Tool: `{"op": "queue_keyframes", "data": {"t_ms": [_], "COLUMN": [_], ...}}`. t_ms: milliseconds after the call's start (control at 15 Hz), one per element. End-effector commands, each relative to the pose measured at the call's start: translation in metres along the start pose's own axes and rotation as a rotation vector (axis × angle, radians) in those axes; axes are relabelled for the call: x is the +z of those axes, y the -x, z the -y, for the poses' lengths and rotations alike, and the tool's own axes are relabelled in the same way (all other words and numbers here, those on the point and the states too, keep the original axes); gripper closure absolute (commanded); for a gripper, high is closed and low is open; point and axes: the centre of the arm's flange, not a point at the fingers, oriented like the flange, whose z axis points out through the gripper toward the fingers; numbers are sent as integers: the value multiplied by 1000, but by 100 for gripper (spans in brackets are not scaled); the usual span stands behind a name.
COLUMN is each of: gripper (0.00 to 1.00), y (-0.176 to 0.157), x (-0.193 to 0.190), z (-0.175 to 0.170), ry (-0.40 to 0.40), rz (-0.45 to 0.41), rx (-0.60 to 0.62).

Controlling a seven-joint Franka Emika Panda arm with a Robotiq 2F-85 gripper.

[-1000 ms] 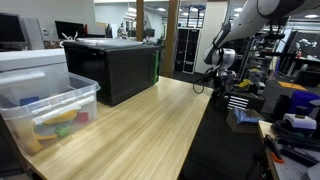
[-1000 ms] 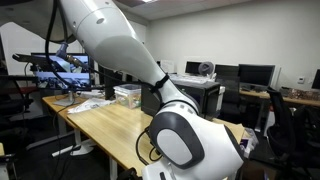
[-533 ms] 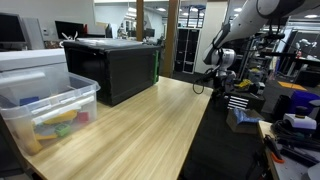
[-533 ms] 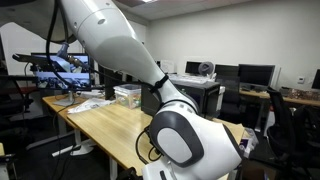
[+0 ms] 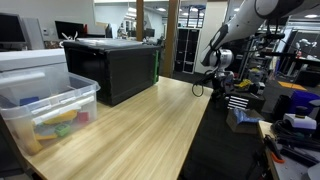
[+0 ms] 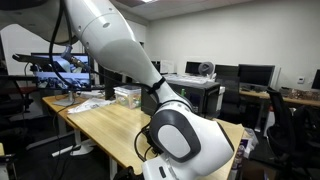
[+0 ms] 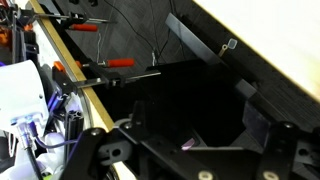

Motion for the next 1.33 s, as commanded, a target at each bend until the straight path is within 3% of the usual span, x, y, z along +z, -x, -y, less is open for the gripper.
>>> {"op": "queue_keyframes", "data": {"t_ms": [0,933,1267], "gripper": [0,0,0], "y": [19,-1,-13], "x": [12,9,-2], "z": [4,29,28], "ry": [-2,7,-6], "rz": [-19,95,140], "rx": [10,206,195]}}
